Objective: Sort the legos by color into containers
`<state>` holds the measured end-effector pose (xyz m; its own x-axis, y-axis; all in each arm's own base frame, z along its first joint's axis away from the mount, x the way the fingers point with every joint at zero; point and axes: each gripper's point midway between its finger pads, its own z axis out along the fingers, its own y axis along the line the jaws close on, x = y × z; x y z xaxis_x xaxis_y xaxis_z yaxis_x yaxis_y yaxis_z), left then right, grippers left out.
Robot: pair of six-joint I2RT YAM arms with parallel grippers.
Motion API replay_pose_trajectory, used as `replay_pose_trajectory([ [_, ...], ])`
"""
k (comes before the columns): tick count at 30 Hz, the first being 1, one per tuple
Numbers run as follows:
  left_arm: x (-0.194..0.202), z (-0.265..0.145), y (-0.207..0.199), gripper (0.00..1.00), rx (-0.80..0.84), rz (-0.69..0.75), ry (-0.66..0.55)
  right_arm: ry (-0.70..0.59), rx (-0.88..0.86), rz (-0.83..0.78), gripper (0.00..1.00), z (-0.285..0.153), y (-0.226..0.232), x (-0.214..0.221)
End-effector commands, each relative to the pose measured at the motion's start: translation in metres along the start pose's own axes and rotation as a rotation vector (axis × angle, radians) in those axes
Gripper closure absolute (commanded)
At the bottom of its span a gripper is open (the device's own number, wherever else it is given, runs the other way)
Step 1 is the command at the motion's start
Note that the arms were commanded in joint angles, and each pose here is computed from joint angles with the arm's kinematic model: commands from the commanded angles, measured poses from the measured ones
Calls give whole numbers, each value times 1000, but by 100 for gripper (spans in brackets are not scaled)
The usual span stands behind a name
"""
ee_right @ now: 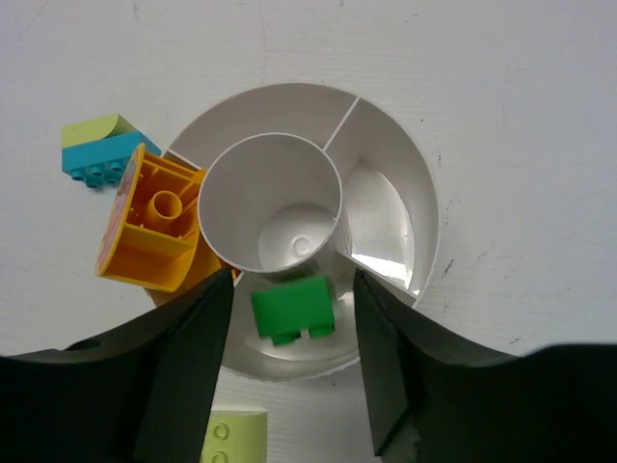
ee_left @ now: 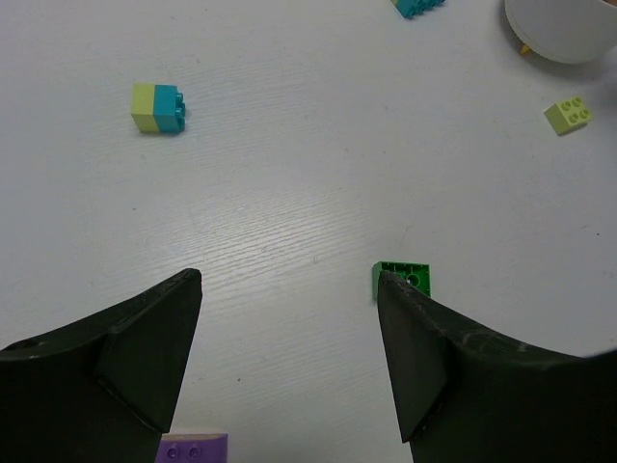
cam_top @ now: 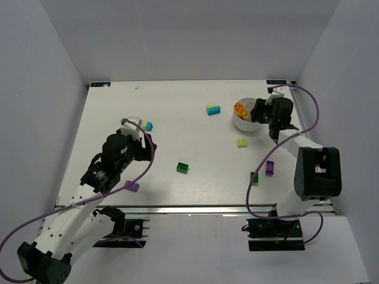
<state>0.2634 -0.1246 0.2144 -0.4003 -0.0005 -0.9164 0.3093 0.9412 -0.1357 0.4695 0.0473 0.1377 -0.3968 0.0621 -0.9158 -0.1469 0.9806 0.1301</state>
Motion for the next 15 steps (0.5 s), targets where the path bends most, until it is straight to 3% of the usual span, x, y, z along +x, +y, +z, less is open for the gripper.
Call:
replay_pose_trajectory([
  [1, -4, -2, -1, 17, 9, 1, -22, -43, 3, 5, 40, 0, -4, -13],
  [4, -3, -2, -1, 17, 8, -2, -19, -45, -2, 8, 34, -3, -3, -15],
  [8, -2, -1, -3, 17, 22, 0, -15, -52, 9, 12, 35, -11, -4, -24],
  [10, -1, 0, -15, 26, 88, 3, -14, -64, 0, -19, 40, -26, -3, -34],
  [11, 1, 0, -23, 33, 138, 4, -8, -55, -28, -62, 42, -31, 2, -34],
  [12, 6, 3, -31, 43, 183, 3, 7, -59, -144, -201, 55, -40, 19, -36],
  [13, 10, 3, -43, 73, 251, 0, 31, -25, -237, -270, 68, -55, 34, -31],
  [14, 13, 4, -48, 83, 278, -6, 47, -6, -364, -354, 79, -67, 51, -22],
  [15, 21, 10, -52, 92, 302, -11, 85, -39, -607, -524, 89, -88, 84, -15],
])
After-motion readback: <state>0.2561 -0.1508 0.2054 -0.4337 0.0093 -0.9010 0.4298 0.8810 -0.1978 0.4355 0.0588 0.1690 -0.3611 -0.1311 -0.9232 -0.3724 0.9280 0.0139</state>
